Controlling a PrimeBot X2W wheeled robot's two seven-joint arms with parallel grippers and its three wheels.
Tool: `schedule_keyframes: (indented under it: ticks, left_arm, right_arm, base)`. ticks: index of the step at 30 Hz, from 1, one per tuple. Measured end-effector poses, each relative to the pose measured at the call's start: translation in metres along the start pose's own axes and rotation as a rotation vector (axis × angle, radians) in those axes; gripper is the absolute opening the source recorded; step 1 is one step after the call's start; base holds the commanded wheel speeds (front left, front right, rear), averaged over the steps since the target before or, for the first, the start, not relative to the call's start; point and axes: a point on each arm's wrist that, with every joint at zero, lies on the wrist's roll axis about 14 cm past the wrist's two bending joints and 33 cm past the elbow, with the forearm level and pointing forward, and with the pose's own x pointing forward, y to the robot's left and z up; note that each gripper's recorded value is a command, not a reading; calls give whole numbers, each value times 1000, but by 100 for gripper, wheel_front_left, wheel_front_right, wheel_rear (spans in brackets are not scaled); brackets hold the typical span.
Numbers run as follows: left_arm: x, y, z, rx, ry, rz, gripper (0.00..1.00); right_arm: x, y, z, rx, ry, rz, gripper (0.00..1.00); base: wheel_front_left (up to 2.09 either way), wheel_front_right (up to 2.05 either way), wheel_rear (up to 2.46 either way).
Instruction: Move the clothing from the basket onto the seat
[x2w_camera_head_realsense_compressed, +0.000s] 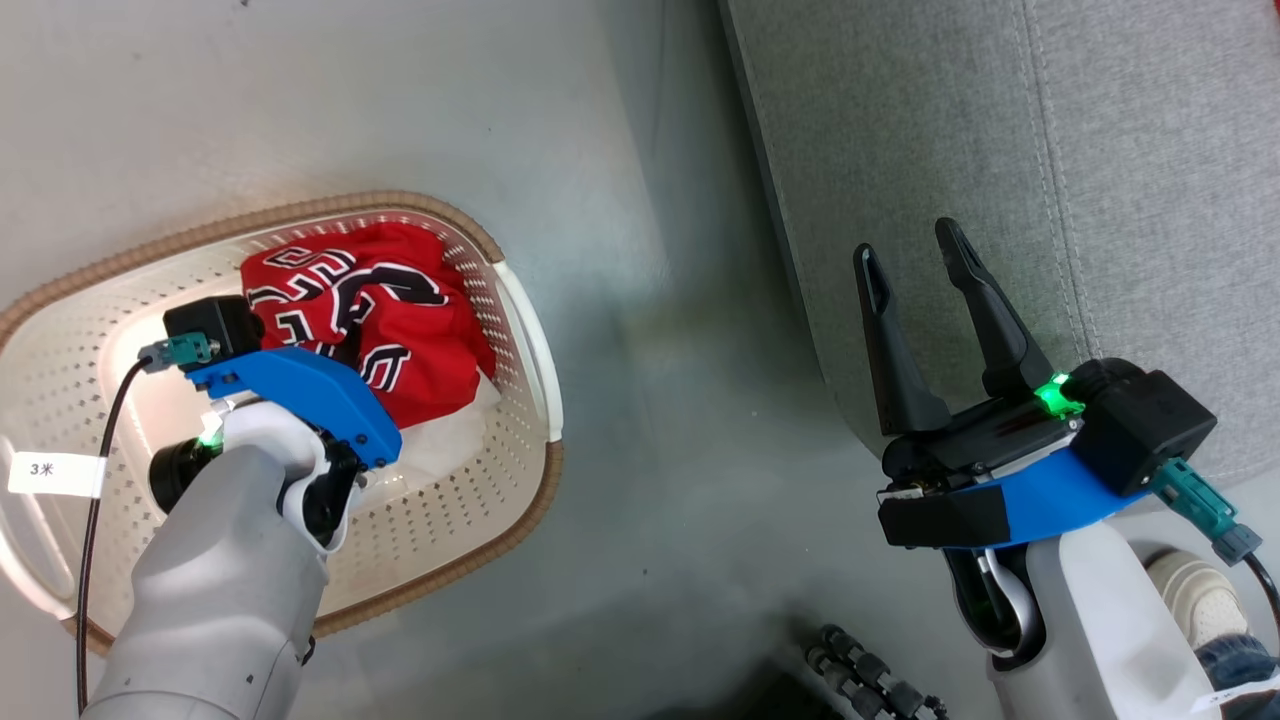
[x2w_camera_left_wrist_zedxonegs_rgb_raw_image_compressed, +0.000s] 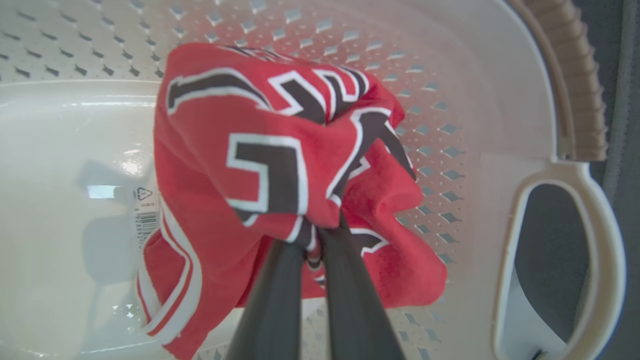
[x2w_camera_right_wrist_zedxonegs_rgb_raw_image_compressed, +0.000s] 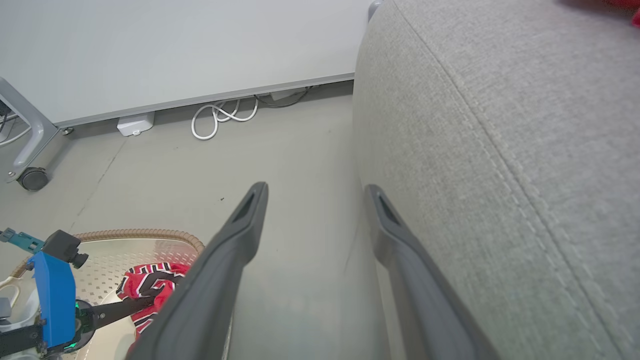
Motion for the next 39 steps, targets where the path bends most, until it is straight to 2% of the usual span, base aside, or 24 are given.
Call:
schedule_keyframes:
  ticks: [10, 23, 39]
  left_arm:
    - [-34, -8, 11, 63, -47, 5, 0]
    - [-106, -55, 29, 282, -157, -71, 0]
    - [-217, -124, 63, 473, -483, -211, 0]
  right_arm:
    - [-4, 8, 32, -11, -79, 24, 100]
    - [-27, 25, 75, -31, -181, 62, 100]
    - [-68, 61, 112, -37, -264, 149, 100]
  base:
    - [0, 0, 0]
    - [0, 0, 0]
    - [0, 0, 0]
